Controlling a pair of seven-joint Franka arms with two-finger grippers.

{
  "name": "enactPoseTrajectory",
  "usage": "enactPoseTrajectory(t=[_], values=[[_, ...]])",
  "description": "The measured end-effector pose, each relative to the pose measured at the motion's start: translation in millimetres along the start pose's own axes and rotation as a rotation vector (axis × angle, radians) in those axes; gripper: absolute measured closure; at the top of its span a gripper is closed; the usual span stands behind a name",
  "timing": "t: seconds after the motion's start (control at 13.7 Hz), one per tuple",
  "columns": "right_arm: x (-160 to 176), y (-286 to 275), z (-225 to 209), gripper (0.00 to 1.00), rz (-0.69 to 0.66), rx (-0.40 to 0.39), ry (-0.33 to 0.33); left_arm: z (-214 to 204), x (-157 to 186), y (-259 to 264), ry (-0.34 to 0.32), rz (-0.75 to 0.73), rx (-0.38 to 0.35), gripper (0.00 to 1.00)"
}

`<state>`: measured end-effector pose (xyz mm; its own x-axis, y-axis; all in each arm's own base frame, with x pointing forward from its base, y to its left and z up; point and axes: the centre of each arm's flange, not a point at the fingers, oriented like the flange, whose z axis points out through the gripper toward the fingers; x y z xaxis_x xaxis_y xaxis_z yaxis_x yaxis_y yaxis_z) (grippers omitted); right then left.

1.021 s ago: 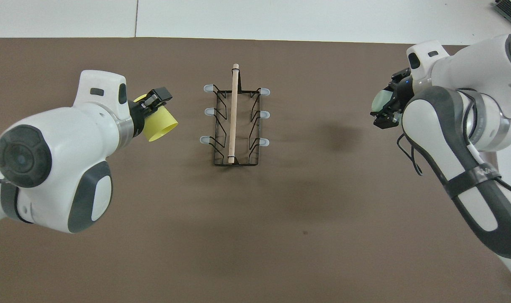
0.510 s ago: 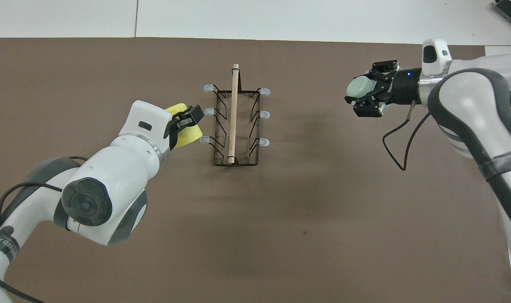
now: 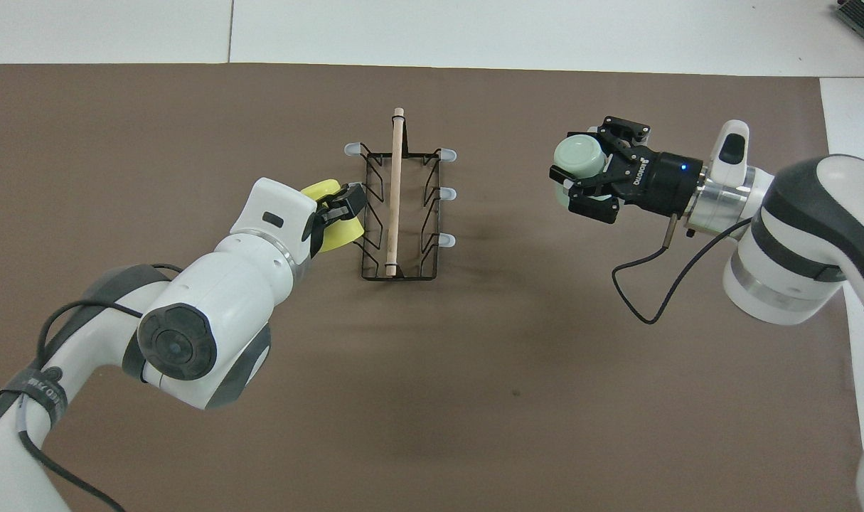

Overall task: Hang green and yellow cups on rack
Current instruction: 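Carry the yellow cup onto a rack peg while the right gripper brings green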

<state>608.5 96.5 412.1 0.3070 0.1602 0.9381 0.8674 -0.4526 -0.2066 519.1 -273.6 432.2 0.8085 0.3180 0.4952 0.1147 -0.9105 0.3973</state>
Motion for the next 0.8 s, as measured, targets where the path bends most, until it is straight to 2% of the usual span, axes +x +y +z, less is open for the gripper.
enactPoseTrajectory(t=[0.15,0.36,0.58,0.66,0.8], values=[[0.6,-20.8,17.8,0.37,-0.007,0.009,0.068,1.8,-8.4,5.3,-0.013,0.013,-0.003,0.36],[3.2,-55.8,51.2,0.37,0.039,-0.029,0.228,7.9,-21.8,5.5,-0.055,0.024,0.029,0.36],[3.5,-104.5,96.6,0.37,0.077,-0.088,0.305,9.9,-22.9,4.2,-0.081,0.024,0.063,0.39],[2.4,-119.2,108.5,0.37,0.069,-0.107,0.312,9.9,-22.5,4.9,-0.086,0.025,0.071,0.36],[1.9,-132.4,118.0,0.37,0.051,-0.111,0.317,11.2,-28.7,6.1,-0.129,0.035,0.119,0.15]])
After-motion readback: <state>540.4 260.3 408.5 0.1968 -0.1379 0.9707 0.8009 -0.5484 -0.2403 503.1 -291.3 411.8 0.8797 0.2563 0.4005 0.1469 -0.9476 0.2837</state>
